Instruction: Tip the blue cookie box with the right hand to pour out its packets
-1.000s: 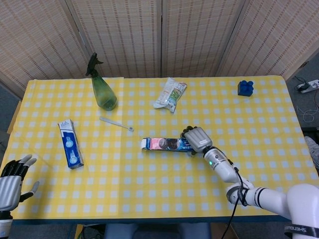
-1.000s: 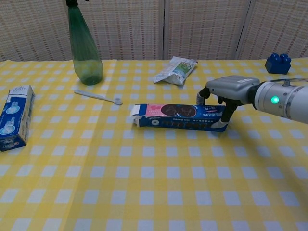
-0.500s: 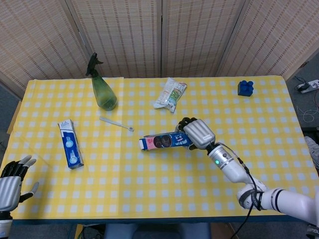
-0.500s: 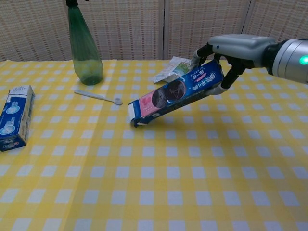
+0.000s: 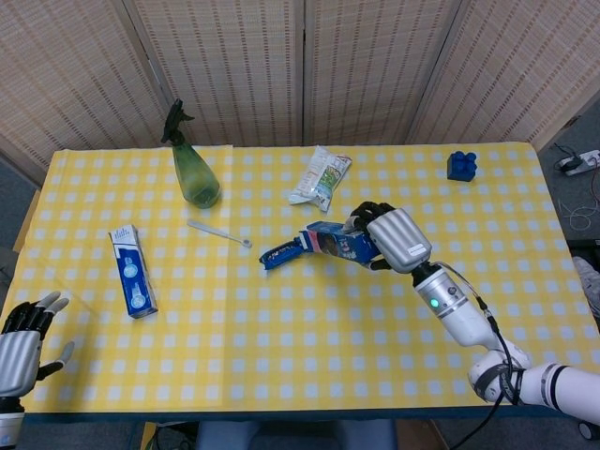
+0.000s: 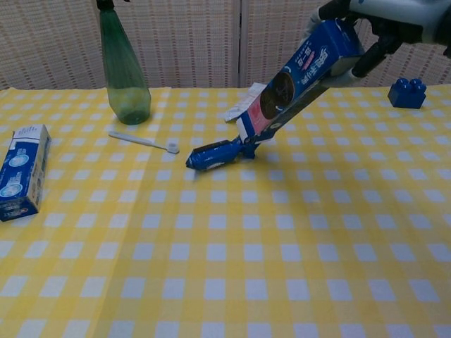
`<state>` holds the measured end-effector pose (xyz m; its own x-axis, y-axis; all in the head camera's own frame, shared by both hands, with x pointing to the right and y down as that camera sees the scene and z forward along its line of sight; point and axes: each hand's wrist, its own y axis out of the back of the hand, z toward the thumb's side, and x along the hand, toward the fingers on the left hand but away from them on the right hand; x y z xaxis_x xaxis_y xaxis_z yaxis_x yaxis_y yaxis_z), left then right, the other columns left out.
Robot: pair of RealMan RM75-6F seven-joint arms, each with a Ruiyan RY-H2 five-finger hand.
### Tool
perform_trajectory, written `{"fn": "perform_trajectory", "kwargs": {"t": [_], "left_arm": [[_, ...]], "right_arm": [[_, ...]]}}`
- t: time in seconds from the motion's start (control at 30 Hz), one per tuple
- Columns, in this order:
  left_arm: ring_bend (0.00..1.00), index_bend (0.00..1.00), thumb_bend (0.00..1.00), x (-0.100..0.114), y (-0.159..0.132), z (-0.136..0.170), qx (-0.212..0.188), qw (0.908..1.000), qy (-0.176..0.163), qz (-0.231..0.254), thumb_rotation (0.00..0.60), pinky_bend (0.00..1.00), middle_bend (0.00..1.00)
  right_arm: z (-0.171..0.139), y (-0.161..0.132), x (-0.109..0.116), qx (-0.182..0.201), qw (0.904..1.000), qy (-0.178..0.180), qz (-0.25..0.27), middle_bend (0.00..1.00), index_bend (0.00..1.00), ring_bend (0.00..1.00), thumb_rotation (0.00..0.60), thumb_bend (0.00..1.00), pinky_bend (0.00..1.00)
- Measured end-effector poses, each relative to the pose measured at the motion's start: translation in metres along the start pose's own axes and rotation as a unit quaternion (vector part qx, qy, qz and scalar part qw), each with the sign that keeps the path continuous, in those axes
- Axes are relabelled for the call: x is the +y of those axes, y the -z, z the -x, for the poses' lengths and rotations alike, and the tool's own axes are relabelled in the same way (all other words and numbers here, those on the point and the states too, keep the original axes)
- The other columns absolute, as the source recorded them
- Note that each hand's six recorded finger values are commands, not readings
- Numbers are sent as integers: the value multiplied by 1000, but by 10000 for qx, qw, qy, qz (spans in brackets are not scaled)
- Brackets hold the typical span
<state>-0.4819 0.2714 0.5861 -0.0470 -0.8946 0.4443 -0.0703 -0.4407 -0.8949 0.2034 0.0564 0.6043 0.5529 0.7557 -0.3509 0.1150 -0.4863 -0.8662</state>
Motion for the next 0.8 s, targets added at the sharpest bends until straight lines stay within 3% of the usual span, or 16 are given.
{"fn": "perform_trajectory", "kwargs": {"t": [0.17,0.47,0.8], "left_arm": [[159,235,333,0,-2,0,-15,10000,4,-9,600,88,161],[159,235,333,5,-1,1,3,10000,-44,-39,600,88,161],[159,235,333,5,0,3,17,10000,-41,-33,600,88,161]], "right_arm": [[-5,0,13,84,9992,227,326,361,464,239,600,213,333],[-13,-14,20,470,9925,324,1080,364,464,240,600,213,333],[-12,-18,-16,534,9758,-278,2102,364,465,243,600,211,333]]}}
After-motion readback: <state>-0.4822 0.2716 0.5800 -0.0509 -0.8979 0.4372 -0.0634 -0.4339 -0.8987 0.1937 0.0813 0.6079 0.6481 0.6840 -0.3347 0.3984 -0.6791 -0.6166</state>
